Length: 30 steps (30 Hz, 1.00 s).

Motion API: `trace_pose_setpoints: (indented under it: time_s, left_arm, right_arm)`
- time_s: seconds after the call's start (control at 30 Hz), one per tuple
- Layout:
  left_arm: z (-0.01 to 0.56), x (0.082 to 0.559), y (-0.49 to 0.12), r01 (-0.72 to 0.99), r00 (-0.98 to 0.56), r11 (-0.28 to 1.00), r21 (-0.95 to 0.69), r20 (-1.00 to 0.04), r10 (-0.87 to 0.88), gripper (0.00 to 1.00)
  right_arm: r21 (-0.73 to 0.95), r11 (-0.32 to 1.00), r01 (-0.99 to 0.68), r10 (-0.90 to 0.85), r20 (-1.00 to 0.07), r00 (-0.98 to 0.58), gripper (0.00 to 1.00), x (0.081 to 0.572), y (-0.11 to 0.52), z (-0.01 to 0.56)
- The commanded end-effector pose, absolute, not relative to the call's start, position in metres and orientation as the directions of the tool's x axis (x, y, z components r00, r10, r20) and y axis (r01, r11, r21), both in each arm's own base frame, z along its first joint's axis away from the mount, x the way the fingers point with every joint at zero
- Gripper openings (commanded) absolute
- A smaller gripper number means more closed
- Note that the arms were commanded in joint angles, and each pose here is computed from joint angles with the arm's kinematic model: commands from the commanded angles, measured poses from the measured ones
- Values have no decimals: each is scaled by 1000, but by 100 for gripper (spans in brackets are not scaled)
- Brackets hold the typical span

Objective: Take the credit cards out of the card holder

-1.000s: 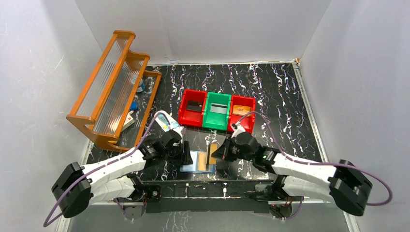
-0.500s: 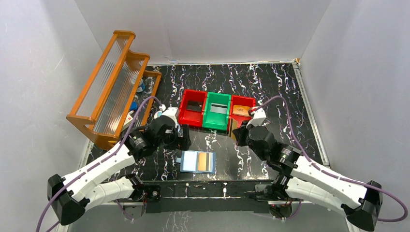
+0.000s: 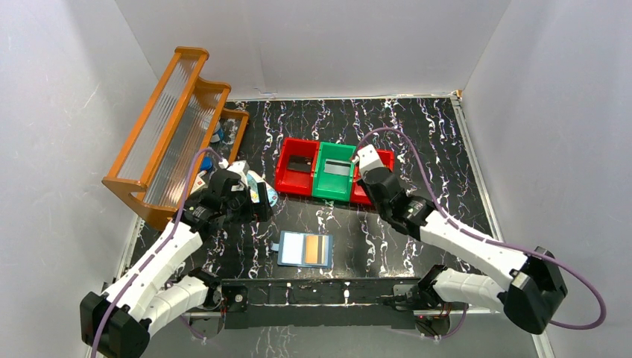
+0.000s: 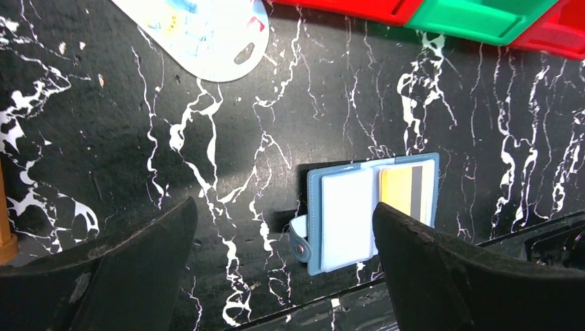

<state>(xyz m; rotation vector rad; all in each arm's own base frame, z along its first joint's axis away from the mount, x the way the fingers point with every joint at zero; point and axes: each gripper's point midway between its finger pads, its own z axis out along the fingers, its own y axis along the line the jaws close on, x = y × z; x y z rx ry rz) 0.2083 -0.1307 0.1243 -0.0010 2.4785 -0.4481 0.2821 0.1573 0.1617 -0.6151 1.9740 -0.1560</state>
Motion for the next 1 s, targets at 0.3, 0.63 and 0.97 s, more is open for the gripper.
trace_pose_setpoints:
  time_s: [0.3, 0.63, 0.97]
  left_arm:
    - [140, 210, -135, 174, -764, 924, -341, -638, -91, 98]
    - [135, 209, -135, 159, -778, 926, -342, -621, -96, 98]
    - [134, 209, -132, 150, -777, 930, -334, -622, -98, 98]
  right_arm:
    - [-509, 645, -569, -720, -654, -231, 0, 342, 161, 163]
    - [-672, 454, -585, -875, -459, -153, 1, 379, 147, 141]
    - [-742, 364, -563, -924, -365, -116, 3, 403, 146, 125]
